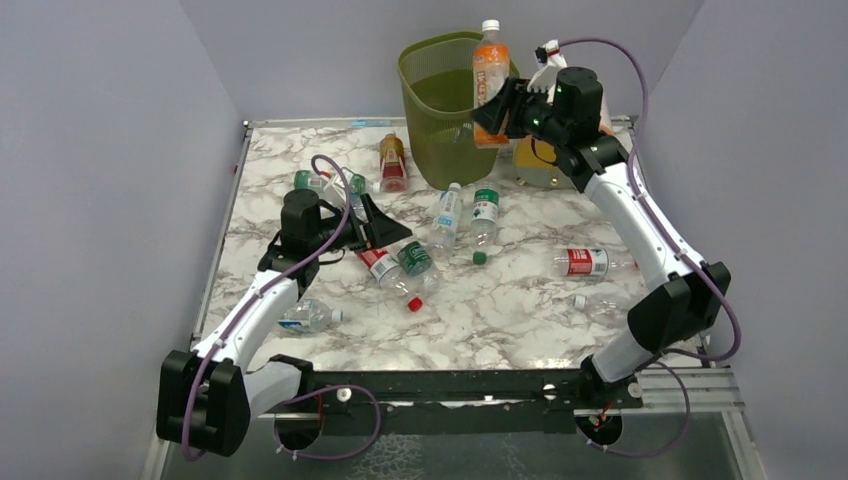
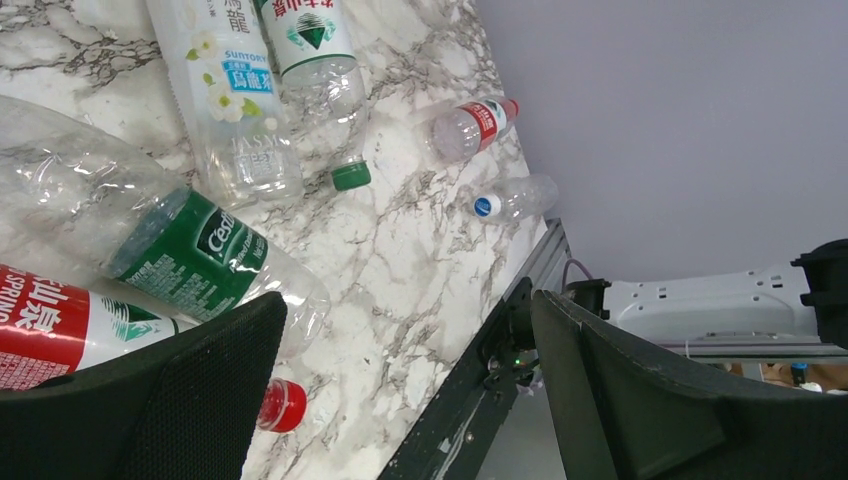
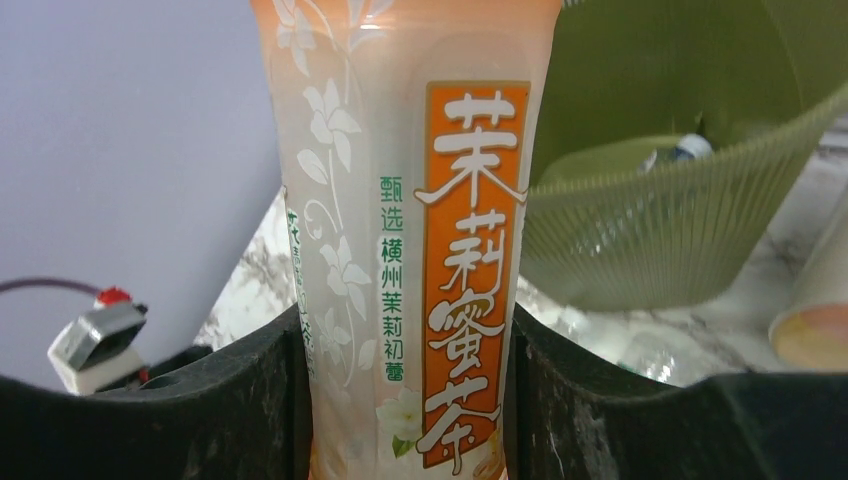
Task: Put the plastic bottles in the bin
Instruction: Place the plastic bottle in the trash bin.
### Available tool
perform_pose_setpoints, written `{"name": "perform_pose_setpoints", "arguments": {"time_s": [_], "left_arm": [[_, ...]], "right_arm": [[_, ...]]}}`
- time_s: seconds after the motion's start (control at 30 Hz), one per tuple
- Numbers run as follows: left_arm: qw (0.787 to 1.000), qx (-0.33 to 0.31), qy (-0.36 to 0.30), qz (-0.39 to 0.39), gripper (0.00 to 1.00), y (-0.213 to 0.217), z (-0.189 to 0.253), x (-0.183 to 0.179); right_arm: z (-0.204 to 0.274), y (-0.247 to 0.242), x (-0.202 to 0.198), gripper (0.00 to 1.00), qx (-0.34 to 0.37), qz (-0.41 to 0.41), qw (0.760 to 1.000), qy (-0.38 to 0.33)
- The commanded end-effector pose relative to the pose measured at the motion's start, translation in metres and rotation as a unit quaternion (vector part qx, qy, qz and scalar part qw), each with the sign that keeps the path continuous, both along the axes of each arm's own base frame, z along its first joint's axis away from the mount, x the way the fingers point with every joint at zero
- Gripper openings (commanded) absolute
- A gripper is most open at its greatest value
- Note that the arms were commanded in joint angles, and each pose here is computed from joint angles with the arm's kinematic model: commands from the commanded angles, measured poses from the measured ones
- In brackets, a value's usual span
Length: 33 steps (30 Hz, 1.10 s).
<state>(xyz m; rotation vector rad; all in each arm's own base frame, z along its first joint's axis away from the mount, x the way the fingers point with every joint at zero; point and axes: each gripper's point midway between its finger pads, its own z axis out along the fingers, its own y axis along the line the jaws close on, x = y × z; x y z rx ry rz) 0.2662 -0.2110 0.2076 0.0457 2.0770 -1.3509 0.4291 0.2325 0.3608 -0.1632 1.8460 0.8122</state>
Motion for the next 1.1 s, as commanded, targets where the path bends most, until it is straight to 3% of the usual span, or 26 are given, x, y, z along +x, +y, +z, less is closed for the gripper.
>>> {"name": "perform_pose_setpoints", "arguments": {"time_s": [0.0, 0.47, 1.07], "left_arm": [[1.000, -0.008, -0.017, -0.006, 0.99, -0.001, 0.009, -0.008], [1.000, -0.005, -0.014, -0.007, 0.99, 0.000, 0.008, -0.012], [1.000, 0.007, -0.016, -0.004, 0.99, 0.003, 0.009, -0.014]], "right_arm": [[0.048, 0.017, 0.026, 0.54, 0.042, 0.013, 0.996, -0.077], [0.065, 0.047, 0.084, 0.55, 0.103, 0.026, 0.984, -0.141], [0.059, 0.072, 0.132, 0.56, 0.127, 0.044, 0.979, -0.152]]}}
